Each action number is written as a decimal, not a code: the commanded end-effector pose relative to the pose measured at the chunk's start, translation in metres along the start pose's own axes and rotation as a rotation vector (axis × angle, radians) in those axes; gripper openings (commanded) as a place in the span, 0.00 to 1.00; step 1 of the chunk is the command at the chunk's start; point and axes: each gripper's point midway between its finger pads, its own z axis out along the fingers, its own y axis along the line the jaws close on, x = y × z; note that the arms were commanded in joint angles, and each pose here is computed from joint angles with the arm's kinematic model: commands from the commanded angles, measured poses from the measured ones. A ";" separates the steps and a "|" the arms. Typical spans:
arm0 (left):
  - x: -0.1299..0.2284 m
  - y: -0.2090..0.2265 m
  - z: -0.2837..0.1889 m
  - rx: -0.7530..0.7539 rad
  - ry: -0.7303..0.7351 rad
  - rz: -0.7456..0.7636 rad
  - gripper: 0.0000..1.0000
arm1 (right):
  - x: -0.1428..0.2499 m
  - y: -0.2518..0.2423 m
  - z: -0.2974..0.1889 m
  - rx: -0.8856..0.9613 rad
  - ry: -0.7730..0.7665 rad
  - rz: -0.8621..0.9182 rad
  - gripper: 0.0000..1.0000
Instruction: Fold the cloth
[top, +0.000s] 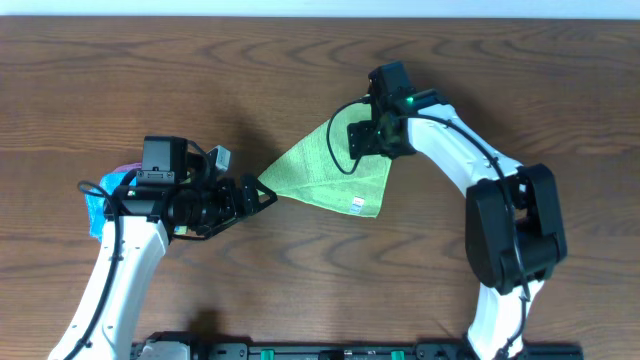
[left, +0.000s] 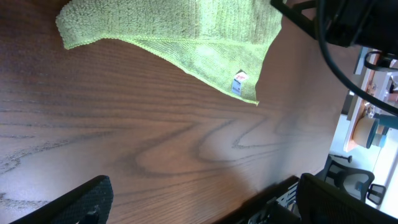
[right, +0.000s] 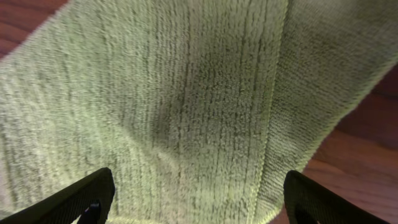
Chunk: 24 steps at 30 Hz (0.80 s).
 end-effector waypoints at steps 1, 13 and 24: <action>-0.002 -0.003 -0.002 0.000 -0.006 0.032 0.95 | 0.005 0.003 0.009 -0.002 0.019 -0.019 0.88; -0.002 -0.003 -0.001 -0.003 -0.007 0.032 0.95 | 0.005 0.002 0.015 -0.001 0.023 -0.018 0.87; -0.002 -0.003 -0.002 -0.002 -0.007 0.032 0.95 | 0.009 0.004 0.024 -0.019 0.045 -0.009 0.78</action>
